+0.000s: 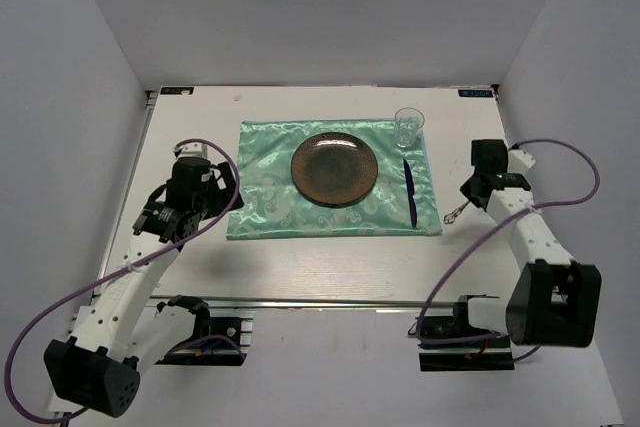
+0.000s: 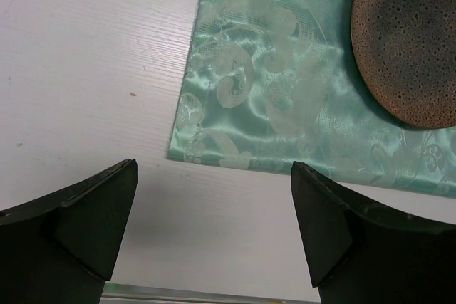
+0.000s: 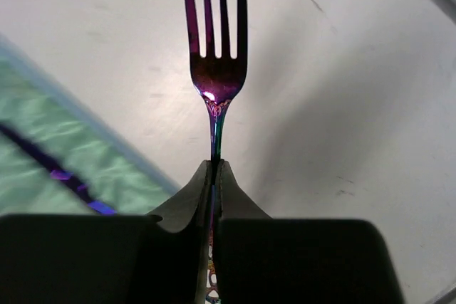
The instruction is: Set the dinner table for one person
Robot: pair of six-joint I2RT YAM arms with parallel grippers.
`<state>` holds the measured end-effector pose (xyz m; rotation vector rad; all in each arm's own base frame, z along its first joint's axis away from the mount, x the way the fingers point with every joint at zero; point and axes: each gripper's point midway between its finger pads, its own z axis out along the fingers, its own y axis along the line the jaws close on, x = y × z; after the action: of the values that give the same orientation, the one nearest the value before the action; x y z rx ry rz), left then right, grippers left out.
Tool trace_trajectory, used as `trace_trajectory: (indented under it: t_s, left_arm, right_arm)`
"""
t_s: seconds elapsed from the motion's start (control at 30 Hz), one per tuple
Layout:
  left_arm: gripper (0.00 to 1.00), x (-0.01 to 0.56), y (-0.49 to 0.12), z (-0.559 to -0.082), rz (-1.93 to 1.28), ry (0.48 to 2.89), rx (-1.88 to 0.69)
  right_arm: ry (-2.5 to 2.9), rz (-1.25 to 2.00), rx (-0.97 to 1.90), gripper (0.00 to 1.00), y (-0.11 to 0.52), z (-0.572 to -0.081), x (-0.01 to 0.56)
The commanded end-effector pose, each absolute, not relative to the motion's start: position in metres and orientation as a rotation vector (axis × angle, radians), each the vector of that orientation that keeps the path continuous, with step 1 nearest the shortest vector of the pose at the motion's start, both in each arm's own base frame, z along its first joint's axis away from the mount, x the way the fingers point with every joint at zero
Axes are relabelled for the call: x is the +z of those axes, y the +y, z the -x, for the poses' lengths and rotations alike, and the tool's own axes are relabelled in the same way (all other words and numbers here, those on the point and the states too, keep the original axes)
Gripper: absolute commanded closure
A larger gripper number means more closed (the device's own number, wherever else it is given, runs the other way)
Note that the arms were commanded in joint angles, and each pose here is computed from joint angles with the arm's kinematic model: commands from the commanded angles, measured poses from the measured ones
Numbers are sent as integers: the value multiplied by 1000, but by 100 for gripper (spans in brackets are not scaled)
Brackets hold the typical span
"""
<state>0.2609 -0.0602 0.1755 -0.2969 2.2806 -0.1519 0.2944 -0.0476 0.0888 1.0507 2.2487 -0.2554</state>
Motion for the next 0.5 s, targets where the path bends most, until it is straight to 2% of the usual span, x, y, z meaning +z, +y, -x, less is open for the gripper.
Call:
trace_trajectory:
  t_s: [0.0,0.17,0.2,0.23,0.27,0.33,0.47]
  left_arm:
    - [2,189,-50,-259,368,2217,-119]
    - [2,201,-1,-249,695,2086,94]
    - [2,200,7,-242,743,2079,136]
    - [2,206,13,-239,786,2050,160]
    - [2,209,20,-237,846,2008,184]
    - [2,216,27,-228,896,1962,192]
    - [2,234,39,-215,960,1838,156]
  right_arm:
    - [2133,-806,-77,100,-23,-334,163]
    - [2268,-398,292,100,98,-366,202]
    - [2311,-307,334,100,135,-366,198]
    - [2273,-273,366,100,155,-375,218]
    - [2318,-157,430,100,209,-367,209]
    - [2284,-110,478,100,251,-380,233]
    - [2386,39,484,100,357,-379,188]
